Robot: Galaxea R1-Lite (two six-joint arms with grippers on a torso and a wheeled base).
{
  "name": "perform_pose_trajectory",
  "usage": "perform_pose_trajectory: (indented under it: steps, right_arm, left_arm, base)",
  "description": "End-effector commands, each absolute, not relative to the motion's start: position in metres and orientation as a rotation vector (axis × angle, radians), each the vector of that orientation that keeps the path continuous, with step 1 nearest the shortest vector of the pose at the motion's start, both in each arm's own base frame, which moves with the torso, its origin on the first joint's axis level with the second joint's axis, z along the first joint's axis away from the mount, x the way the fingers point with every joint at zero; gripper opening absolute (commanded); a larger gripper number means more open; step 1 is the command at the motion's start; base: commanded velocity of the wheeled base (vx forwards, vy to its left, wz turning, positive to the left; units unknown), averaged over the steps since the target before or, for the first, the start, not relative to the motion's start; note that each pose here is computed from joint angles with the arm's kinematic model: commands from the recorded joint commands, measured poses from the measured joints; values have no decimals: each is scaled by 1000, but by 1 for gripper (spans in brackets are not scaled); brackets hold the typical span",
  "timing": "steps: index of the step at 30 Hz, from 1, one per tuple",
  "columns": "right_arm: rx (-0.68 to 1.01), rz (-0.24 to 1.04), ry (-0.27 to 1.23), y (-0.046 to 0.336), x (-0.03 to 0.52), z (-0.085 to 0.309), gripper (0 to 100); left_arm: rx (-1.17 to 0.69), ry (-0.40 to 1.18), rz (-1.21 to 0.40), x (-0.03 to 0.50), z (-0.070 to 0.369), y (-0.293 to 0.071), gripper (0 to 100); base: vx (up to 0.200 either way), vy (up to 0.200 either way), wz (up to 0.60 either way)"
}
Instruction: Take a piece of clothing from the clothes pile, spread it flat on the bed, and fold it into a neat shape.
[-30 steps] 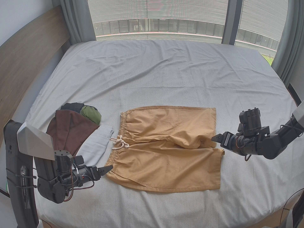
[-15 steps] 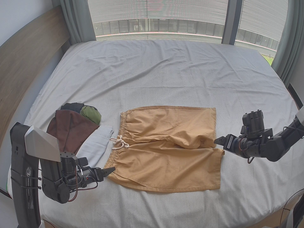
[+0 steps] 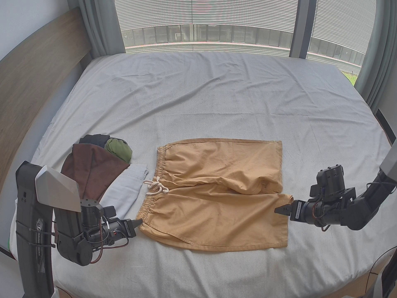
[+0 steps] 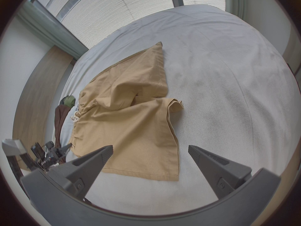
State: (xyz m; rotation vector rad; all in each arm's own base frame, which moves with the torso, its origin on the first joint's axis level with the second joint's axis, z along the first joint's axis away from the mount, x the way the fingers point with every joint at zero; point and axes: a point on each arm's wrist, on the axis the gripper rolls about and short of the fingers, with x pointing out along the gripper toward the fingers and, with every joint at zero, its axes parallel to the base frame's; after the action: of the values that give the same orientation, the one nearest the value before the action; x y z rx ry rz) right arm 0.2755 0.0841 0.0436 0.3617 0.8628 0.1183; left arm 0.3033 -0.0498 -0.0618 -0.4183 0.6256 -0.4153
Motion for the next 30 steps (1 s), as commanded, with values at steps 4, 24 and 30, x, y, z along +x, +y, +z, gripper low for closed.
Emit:
perform_pose_trajectory:
  steps: [4,24,30]
  right_arm:
    - [284,120,952,80,269,-21,100]
    - [272,151,990,94,266,-44,100]
    - [296,143,985,95,267,-43,0]
  left_arm:
    - [-414,619,-402,304,-61,-49,0]
    - [-415,617,-394,303,-60,-47,0]
    - [-416,619,-392,303,-60,-47,0]
  base:
    - [0,0,0]
    - [0,0,0]
    - [0,0,0]
